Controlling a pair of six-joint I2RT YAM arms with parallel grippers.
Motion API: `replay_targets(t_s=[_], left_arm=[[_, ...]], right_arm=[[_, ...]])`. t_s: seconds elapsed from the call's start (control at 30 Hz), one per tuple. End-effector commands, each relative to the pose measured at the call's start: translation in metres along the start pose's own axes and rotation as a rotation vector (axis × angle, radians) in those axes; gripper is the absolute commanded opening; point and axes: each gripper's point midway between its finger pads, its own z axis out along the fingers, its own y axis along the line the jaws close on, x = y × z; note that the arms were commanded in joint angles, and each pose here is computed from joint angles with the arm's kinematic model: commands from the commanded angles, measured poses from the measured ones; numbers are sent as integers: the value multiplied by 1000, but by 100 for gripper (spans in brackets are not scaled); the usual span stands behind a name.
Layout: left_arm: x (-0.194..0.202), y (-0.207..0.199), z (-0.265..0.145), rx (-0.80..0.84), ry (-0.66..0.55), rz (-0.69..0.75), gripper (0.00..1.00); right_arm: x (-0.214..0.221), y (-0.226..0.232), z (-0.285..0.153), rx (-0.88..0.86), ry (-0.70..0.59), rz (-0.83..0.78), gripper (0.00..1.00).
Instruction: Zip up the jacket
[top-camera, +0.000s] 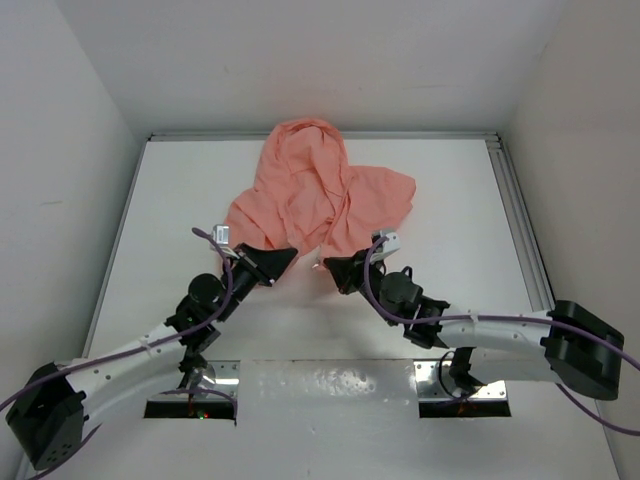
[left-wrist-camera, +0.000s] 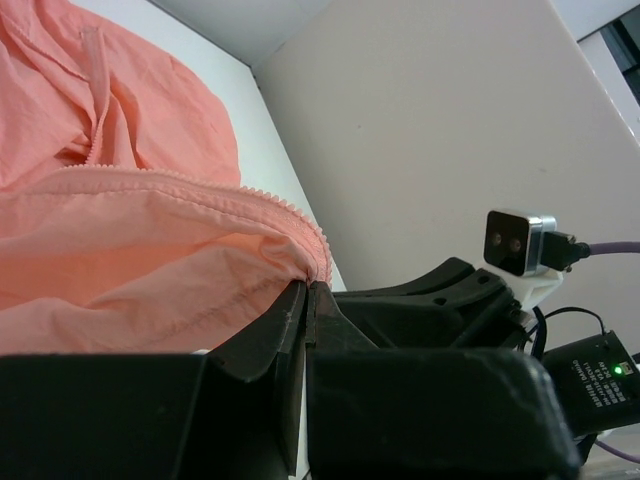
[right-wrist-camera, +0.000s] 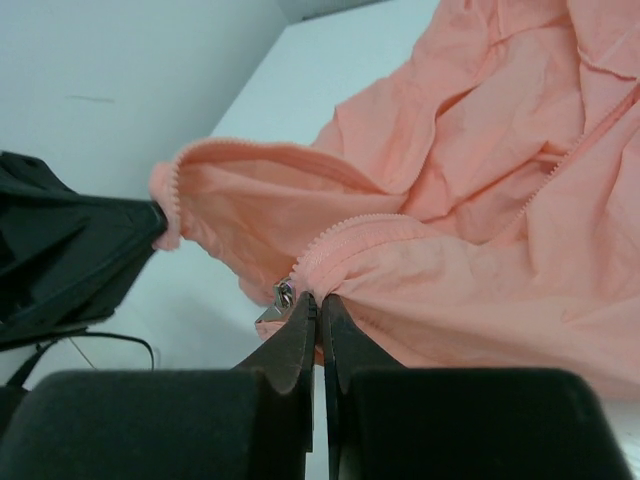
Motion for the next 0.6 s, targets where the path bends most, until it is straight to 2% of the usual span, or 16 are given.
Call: replay_targets(t_s=[0.0,0.57], left_arm=[[-12,-24,5,84,-31,-6,0],[-3,-22,8,95,-1,-7,0]], right_arm=[[-37,19,4,-46,-140,69,0],[-43,35,11,-104,-169,115,0]])
